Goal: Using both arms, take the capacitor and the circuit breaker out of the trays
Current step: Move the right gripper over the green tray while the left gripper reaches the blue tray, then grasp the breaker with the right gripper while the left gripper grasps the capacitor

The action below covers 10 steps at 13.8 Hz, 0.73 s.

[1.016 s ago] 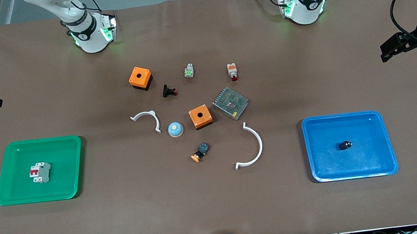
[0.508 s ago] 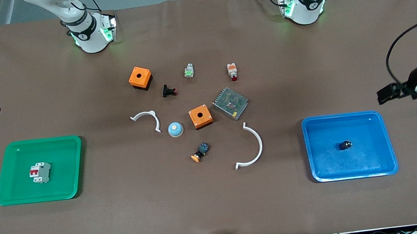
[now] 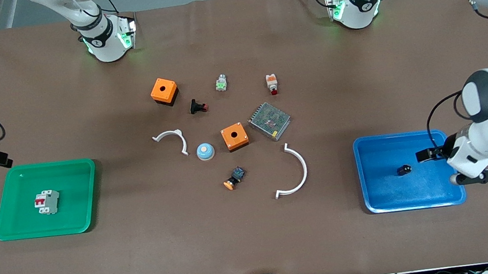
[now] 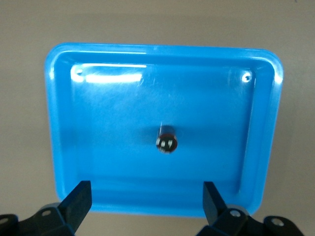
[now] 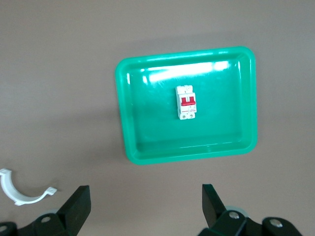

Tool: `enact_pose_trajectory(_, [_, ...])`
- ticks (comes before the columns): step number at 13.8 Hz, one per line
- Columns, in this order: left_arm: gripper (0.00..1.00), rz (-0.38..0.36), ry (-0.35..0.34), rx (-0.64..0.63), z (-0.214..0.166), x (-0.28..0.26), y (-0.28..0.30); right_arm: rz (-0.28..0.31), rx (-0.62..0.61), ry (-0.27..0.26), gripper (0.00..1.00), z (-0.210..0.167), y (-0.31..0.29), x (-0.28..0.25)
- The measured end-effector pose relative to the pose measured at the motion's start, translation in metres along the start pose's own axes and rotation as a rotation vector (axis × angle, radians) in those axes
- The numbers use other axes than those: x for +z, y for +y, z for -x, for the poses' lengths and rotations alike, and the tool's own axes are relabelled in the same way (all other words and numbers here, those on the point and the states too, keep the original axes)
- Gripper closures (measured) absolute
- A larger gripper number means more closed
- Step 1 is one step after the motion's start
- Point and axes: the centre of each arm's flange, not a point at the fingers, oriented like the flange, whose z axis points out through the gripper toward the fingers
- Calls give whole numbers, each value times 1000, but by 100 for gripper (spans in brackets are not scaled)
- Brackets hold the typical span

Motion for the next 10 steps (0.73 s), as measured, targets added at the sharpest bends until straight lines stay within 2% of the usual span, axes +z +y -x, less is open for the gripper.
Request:
enact_pose_trajectory(5, [5,19,23,-3,-14,60,4,14,-1,26,0,-44,41,117])
enact_pose_trajectory(7, [21,24,18,-7,-16,77,5,20,-37,45,0,-49,53,149])
enact_pose_trajectory(10, [25,27,3,-10,-15,92,8,28,-66,85,0,-50,66,188])
